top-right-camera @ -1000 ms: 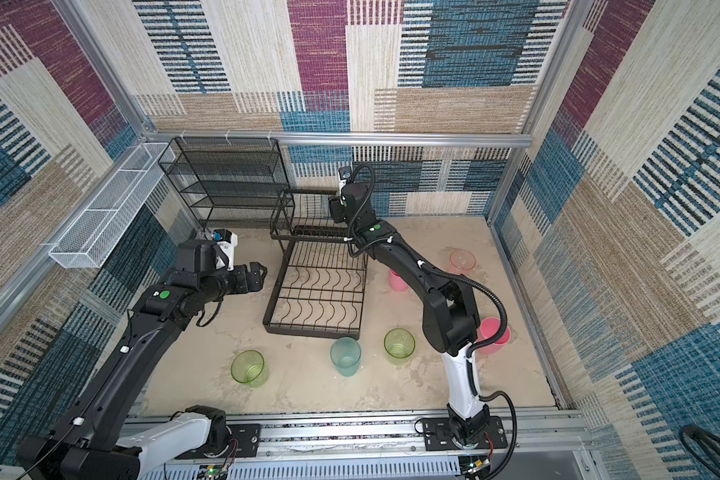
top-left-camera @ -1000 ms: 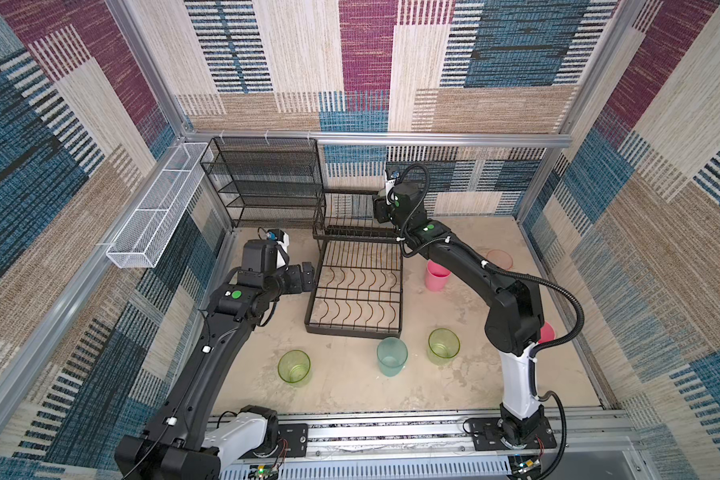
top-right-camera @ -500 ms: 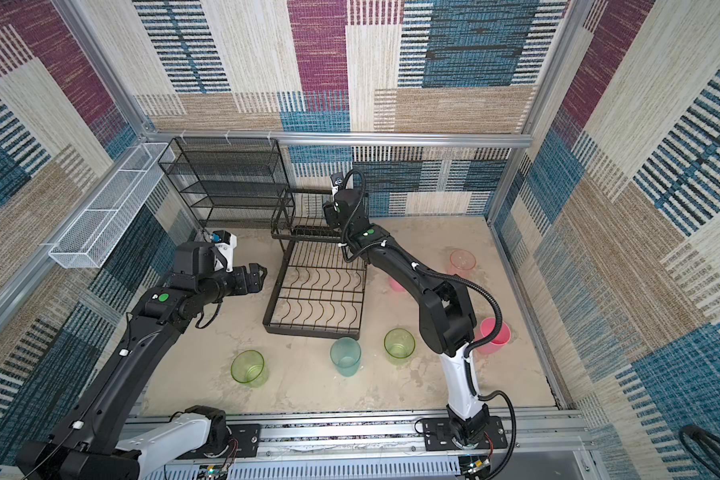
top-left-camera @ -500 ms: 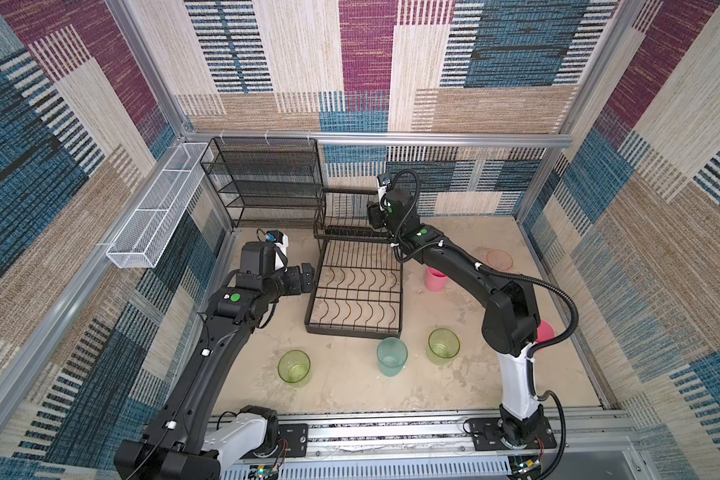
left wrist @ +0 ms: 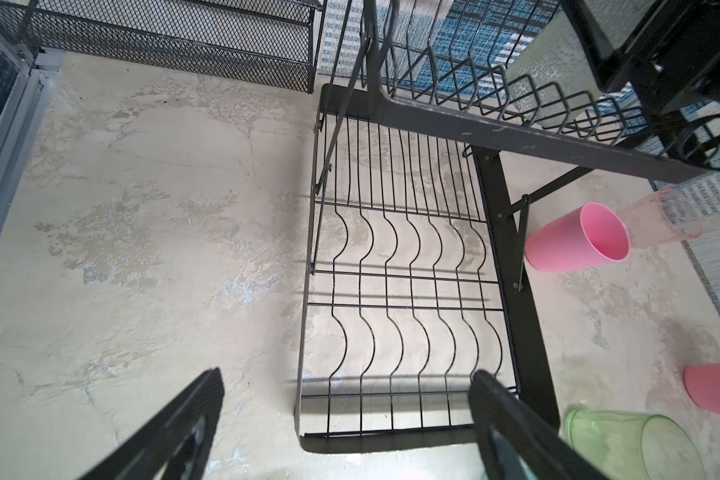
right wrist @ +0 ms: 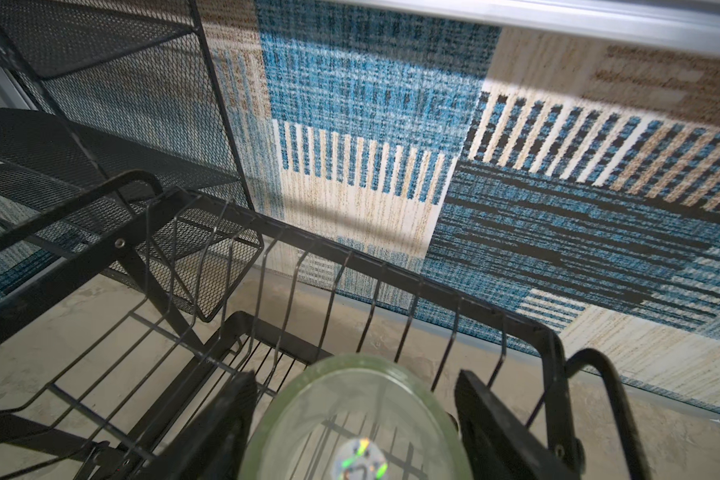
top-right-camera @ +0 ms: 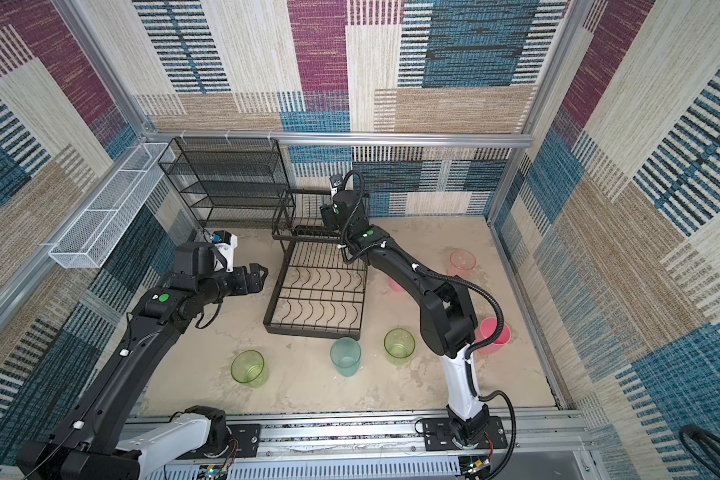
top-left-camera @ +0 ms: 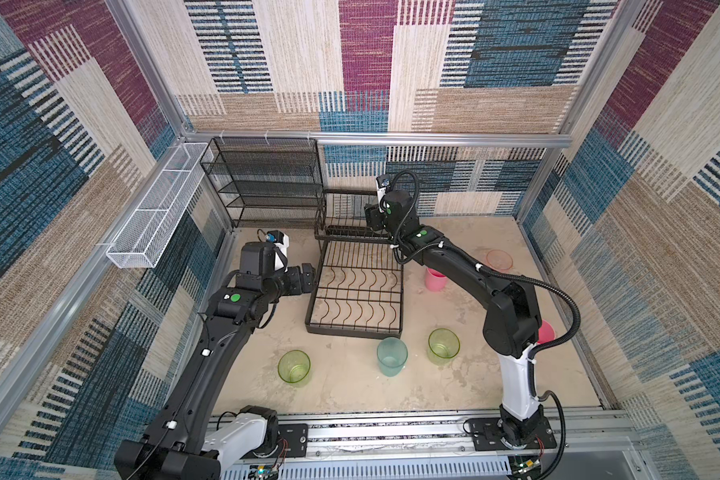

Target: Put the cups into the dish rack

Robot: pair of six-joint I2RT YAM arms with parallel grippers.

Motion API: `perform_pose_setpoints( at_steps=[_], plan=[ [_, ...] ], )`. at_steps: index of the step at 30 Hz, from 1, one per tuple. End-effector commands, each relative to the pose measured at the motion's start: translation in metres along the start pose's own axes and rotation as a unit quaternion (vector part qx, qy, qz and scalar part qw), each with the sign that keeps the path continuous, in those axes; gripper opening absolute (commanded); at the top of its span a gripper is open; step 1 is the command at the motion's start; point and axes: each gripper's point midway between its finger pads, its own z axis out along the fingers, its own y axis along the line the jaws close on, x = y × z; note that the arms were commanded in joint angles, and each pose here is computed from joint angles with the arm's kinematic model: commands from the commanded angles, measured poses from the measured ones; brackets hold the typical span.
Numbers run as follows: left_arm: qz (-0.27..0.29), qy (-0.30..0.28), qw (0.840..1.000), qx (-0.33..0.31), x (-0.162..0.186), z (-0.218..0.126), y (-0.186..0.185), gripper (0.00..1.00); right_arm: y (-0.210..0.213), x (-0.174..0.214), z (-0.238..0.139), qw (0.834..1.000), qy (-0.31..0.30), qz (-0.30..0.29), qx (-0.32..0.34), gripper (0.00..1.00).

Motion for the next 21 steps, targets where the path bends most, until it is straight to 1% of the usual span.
perform_pose_setpoints(
  at_steps=[1, 5, 8, 15, 21],
  plan=[
    [-0.005, -0.013, 1.000, 0.008, -0.006, -0.001, -0.003, 0.96, -0.007, -0.004, -0.002, 1.000, 0.001, 0.001, 0.019, 0.84],
    [-0.002, -0.015, 1.000, 0.004, -0.006, -0.003, -0.001, 0.96, -0.007, -0.010, -0.002, 1.000, -0.004, 0.001, 0.018, 0.90],
    [-0.002, -0.016, 1.000, 0.003, -0.006, -0.003, -0.001, 0.96, -0.007, -0.017, -0.003, 1.000, -0.009, 0.002, 0.019, 0.93],
    [-0.002, -0.014, 1.000, 0.000, -0.005, -0.002, 0.000, 0.97, -0.010, -0.036, -0.010, 0.999, -0.027, 0.008, 0.023, 0.95],
    [-0.004, -0.008, 1.000, -0.009, -0.003, 0.000, 0.004, 0.97, -0.013, -0.063, -0.025, 0.998, -0.054, 0.020, 0.018, 0.96]
  ],
)
